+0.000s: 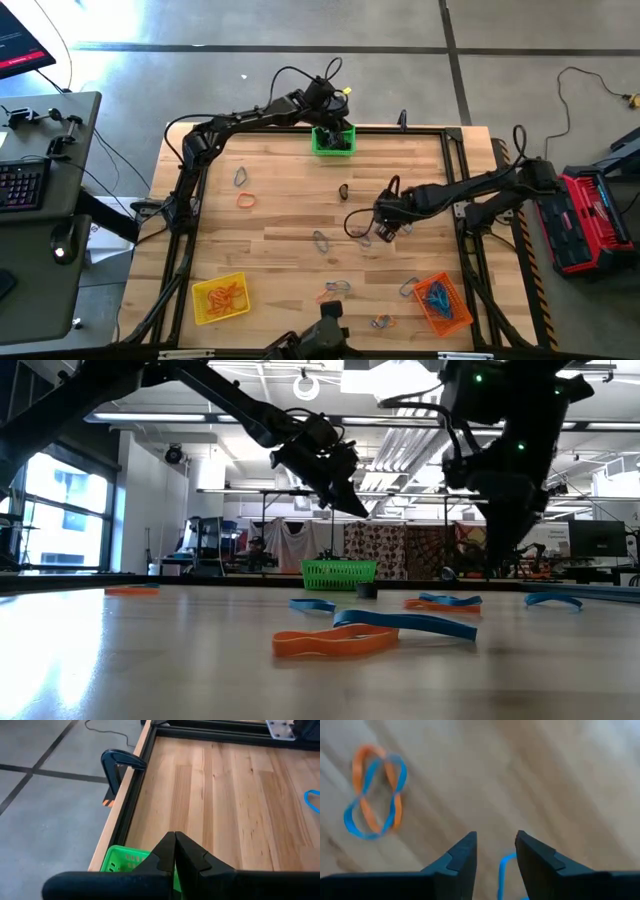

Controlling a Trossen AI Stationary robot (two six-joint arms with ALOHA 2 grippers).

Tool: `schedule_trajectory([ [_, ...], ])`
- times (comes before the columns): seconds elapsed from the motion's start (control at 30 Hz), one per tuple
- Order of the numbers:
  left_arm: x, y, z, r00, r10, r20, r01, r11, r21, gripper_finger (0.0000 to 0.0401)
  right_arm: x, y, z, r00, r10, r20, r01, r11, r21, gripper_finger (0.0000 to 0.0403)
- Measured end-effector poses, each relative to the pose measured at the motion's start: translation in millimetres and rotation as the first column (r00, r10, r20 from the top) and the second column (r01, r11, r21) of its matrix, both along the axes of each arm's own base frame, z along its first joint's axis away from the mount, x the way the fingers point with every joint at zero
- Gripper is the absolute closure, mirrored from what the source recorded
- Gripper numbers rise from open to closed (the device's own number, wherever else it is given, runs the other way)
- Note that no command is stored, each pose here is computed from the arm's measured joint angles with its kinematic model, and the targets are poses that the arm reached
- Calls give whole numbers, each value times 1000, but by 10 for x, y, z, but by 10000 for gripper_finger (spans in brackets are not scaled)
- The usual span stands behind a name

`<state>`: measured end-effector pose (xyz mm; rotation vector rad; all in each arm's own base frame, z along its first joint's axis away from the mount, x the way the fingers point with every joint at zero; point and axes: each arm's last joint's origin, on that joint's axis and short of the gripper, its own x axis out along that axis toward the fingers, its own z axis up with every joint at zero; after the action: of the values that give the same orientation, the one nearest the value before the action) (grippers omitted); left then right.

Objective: Sort rubber bands into baskets
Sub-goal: Put the blue rubber band into the orange bin

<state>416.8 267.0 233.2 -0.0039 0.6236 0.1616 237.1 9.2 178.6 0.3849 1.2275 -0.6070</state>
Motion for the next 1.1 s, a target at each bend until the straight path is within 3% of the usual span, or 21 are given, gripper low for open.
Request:
schedule_trajectory([
  [0.17, 0, 4, 3, 1000, -2, 4, 2, 1000, 0, 401, -102, 24, -211, 999, -22, -26, 24, 994, 110, 281],
  [0.33, -9, -8, -5, 998, -62, 11, 62, 998, -21, 401, -247, 14, -375, 993, -77, -88, 88, 988, 124, 293],
  [0.5, -27, -49, -28, 984, -178, 21, 179, 981, -68, 401, -264, 18, -387, 993, -52, -103, 66, 988, 138, 340],
  [0.63, -55, -88, -57, 965, -261, 27, 263, 957, -125, 401, -220, 33, -339, 996, -7, -90, 22, 987, 161, 394],
  [0.8, -73, -160, -87, 936, -351, 31, 351, 921, -172, 401, -140, 129, -192, 995, 50, -82, -34, 983, 183, 390],
  [1.1, 70, -459, -105, 886, -464, 14, 461, 877, -136, 401, -65, 663, 273, 989, 133, -62, -117, 972, 204, 401],
])
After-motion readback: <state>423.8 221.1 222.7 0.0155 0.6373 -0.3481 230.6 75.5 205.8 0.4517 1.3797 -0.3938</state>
